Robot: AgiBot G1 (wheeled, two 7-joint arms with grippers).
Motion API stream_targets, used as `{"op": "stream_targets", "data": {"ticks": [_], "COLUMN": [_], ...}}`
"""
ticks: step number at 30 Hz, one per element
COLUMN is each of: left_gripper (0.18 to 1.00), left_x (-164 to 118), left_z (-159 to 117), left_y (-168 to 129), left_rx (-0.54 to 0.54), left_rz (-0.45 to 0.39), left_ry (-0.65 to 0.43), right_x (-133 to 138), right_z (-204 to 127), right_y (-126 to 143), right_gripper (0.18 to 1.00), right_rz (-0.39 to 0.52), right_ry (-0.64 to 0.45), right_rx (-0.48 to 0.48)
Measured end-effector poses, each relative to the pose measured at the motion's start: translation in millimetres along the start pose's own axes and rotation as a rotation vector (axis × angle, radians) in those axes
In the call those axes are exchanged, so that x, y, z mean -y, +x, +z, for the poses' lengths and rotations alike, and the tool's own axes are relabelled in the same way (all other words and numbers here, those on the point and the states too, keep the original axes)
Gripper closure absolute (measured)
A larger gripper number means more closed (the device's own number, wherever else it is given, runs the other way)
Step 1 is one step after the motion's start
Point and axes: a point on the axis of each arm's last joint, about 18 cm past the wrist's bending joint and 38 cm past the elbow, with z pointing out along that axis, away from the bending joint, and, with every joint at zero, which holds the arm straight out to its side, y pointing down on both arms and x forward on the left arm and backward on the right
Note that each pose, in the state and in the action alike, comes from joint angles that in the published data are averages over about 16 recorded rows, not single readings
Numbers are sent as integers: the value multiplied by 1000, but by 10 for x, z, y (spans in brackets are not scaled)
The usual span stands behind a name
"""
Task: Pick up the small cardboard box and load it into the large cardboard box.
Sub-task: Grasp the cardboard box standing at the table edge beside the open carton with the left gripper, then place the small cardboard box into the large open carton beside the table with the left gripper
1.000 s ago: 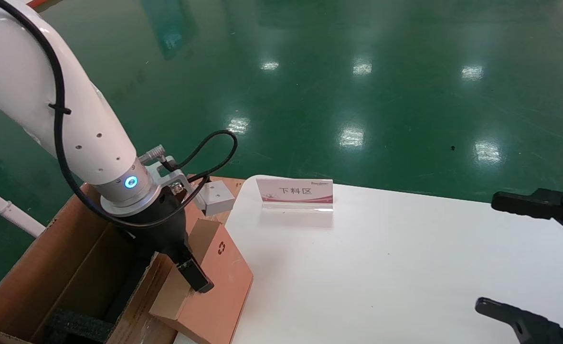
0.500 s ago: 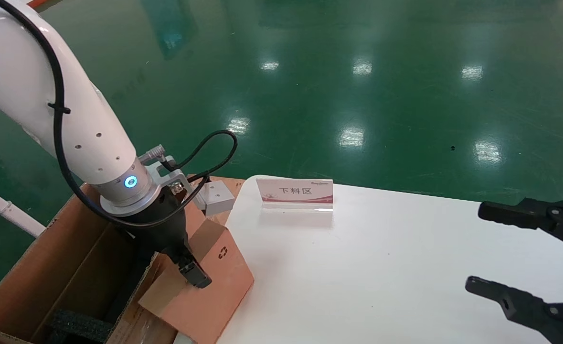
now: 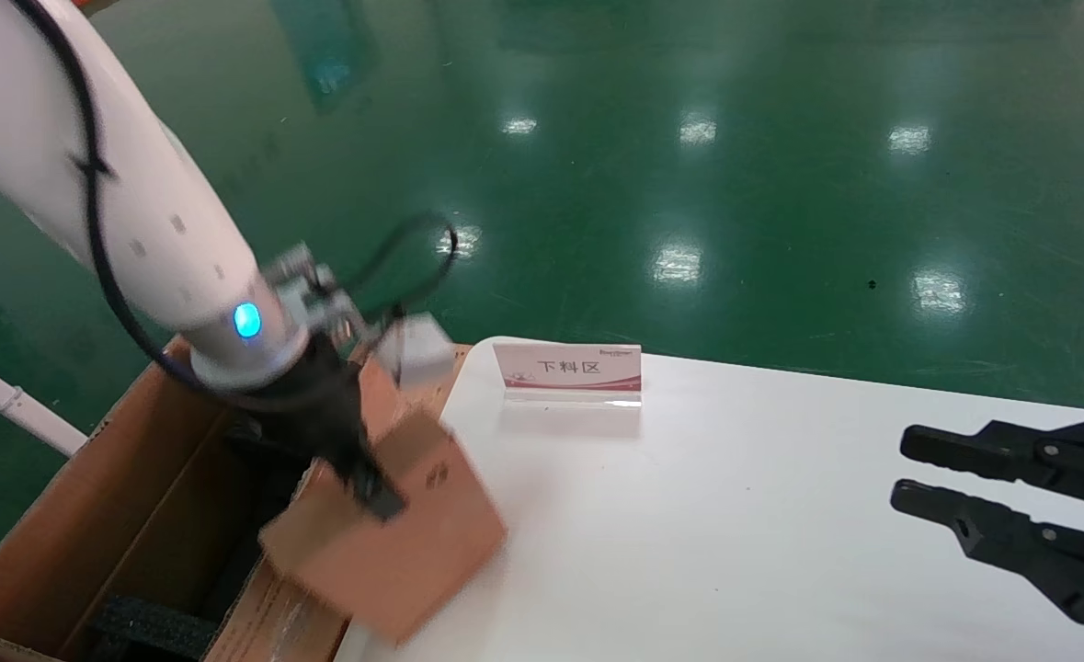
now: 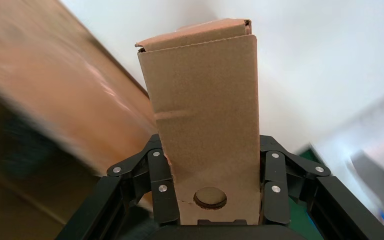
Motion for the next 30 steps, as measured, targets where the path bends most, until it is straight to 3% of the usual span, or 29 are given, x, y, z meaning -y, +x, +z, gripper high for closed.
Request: {"op": "stream_targets", "data": {"ticks": [10,17,23,30], "left_gripper": [783,785,786,787], "left_x": [212,105,-152,-548], "left_z": [-1109,-1739,-1903,-1736], "left_y": [-303,-505,-670,-813], "left_rx": [125,227,292,293], "left_rz": [-19,-28,-56,-116], "left_ry": [214,253,167,13], "right_x": [0,0,0,0], "right_z": [0,0,0,0], "right_y": [0,0,0,0], "right_gripper": [926,971,986,983], "right_rz": [0,0,0,0], "right_ry": [0,0,0,0], "right_rx": [0,0,0,0]}}
